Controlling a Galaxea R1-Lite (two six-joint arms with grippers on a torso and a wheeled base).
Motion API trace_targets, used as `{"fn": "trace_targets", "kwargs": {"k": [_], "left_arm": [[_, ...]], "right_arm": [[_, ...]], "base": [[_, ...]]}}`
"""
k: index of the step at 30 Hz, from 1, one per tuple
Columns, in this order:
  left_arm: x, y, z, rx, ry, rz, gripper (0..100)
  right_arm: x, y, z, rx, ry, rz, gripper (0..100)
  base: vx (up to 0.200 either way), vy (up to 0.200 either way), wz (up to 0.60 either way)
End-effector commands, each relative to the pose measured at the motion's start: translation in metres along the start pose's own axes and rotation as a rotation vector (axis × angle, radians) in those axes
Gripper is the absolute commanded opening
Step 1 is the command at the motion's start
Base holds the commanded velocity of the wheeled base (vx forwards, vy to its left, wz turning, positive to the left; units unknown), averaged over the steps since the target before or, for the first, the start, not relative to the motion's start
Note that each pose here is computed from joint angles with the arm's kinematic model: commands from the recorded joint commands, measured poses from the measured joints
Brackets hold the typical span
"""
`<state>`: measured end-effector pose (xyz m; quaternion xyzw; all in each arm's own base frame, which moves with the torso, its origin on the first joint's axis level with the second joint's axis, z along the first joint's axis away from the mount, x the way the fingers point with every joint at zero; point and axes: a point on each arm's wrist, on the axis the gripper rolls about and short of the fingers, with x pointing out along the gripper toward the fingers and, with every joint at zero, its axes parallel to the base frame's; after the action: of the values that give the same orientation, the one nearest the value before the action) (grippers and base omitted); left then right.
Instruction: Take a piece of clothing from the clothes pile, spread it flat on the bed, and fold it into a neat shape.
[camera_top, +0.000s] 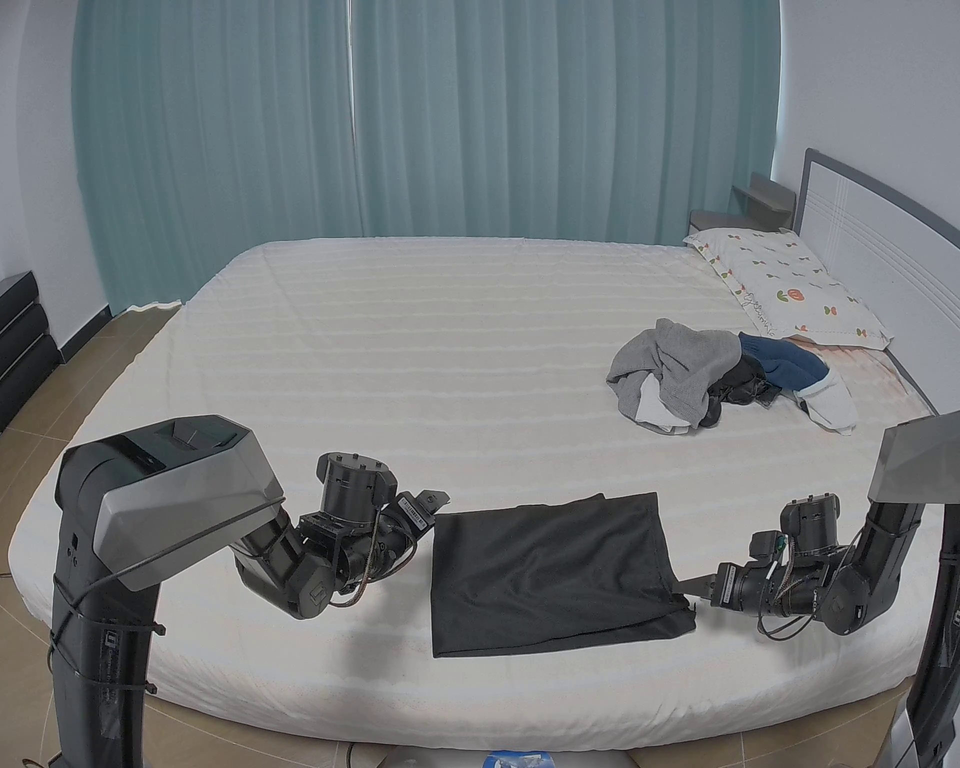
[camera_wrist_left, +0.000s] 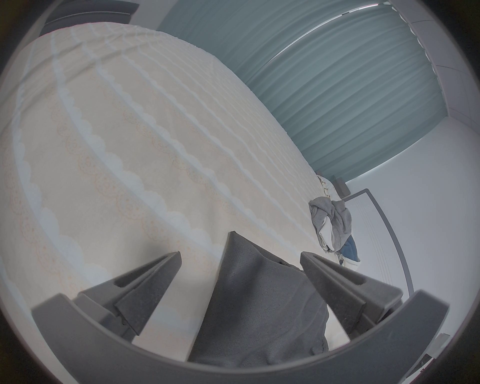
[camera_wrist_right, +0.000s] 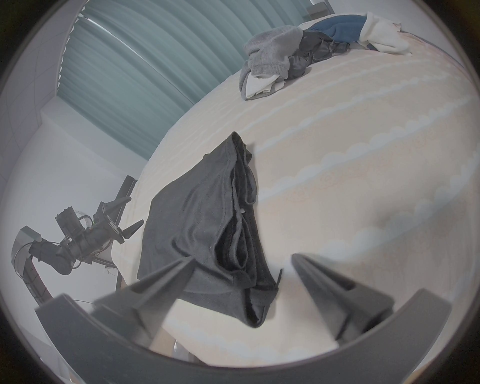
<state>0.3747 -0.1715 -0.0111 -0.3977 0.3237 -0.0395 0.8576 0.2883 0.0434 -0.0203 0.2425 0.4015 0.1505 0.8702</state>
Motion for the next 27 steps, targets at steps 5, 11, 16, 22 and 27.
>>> {"fn": "trace_targets", "kwargs": {"k": [5, 11, 16, 22, 27], "left_arm": [[0.0, -0.001, 0.0, -0.001, -0.002, -0.002, 100], [0.001, 0.0, 0.0, -0.001, -0.002, -0.002, 100], [0.001, 0.0, 0.0, -0.001, -0.002, -0.002, 100], [0.001, 0.0, 0.0, -0.001, -0.002, -0.002, 100], [0.001, 0.0, 0.0, -0.001, -0.002, -0.002, 100]], "right_arm": [[0.018, -0.004, 0.0, 0.003, 0.011, 0.004, 100], [0.022, 0.004, 0.004, -0.016, 0.0, 0.027, 100], [0.028, 0.007, 0.001, -0.022, 0.013, 0.023, 0], [0.024, 0.009, 0.0, -0.026, 0.008, 0.022, 0], [0.014, 0.01, -0.003, -0.022, 0.006, 0.007, 0]], "base": [[0.0, 0.0, 0.0], [0.0, 0.0, 0.0], [0.0, 0.0, 0.0], [0.0, 0.0, 0.0], [0.0, 0.0, 0.0]]}}
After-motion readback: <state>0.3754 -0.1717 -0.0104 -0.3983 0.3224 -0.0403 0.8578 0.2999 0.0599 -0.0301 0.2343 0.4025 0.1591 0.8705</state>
